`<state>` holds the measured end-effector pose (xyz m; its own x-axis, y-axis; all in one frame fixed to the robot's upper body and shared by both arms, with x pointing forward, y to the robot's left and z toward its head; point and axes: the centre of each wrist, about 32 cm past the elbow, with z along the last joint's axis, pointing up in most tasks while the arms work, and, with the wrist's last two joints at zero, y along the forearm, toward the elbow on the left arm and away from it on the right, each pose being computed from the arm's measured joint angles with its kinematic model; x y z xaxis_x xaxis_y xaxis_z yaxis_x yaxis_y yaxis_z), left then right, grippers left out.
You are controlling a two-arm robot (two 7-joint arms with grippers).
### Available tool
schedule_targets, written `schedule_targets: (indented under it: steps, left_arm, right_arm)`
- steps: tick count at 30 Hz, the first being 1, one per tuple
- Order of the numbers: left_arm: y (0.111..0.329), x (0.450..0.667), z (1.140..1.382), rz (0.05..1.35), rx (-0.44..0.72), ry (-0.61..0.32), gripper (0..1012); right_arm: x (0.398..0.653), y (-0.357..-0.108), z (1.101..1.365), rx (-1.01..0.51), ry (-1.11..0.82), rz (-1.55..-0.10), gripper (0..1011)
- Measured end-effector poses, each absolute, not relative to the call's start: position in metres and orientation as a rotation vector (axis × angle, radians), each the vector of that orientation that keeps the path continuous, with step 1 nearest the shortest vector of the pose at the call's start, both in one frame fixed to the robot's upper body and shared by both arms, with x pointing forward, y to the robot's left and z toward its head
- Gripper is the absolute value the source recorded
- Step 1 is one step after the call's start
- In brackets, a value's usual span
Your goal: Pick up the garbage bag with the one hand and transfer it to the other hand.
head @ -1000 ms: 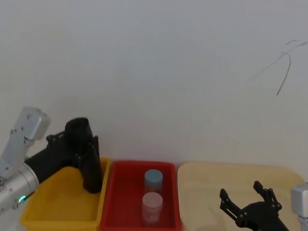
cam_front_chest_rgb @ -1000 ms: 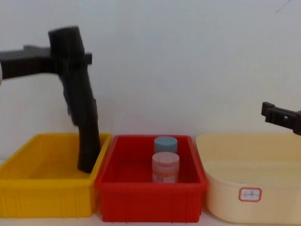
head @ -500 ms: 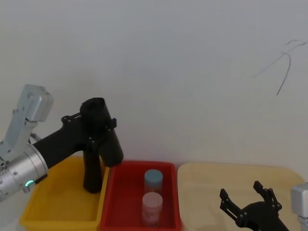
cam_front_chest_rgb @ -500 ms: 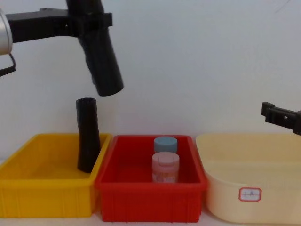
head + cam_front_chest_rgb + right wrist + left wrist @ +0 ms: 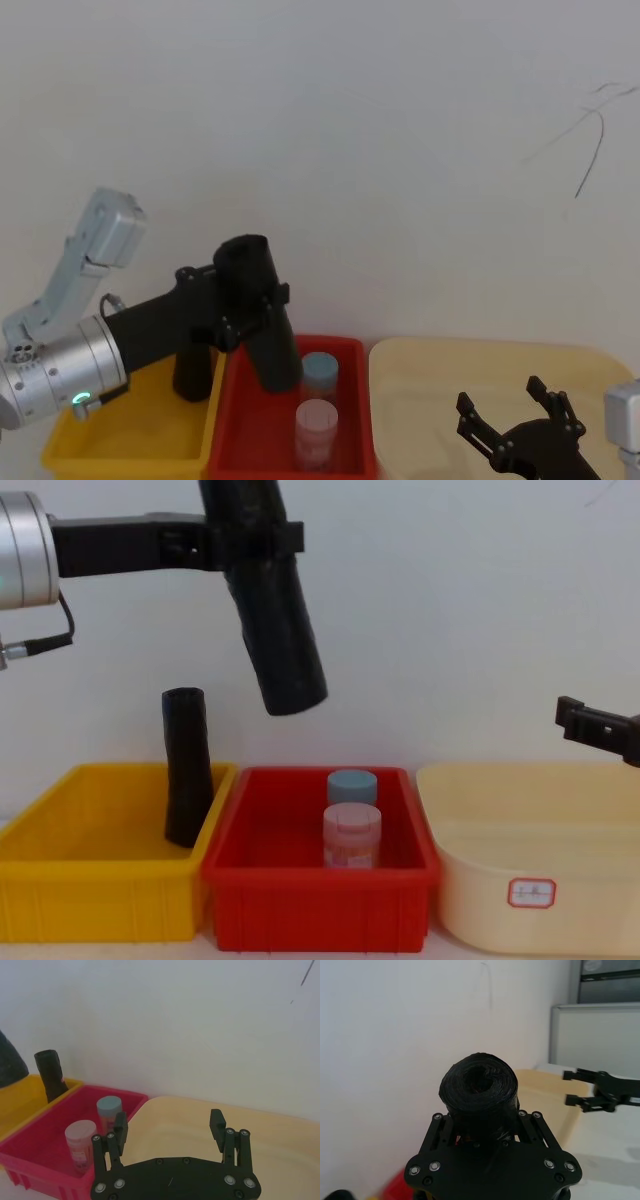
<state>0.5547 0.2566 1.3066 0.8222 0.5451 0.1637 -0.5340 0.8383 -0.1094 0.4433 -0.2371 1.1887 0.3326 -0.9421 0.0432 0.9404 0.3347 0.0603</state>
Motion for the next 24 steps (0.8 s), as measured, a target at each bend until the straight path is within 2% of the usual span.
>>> schedule_targets:
  steps: [24]
  left_arm:
    - [0.232,0.564,1.302,0.356,0.003,-0.100,462]
  right_arm:
    - [0.443,-0.237,1.189,0.026,-0.075,-1.230,1001]
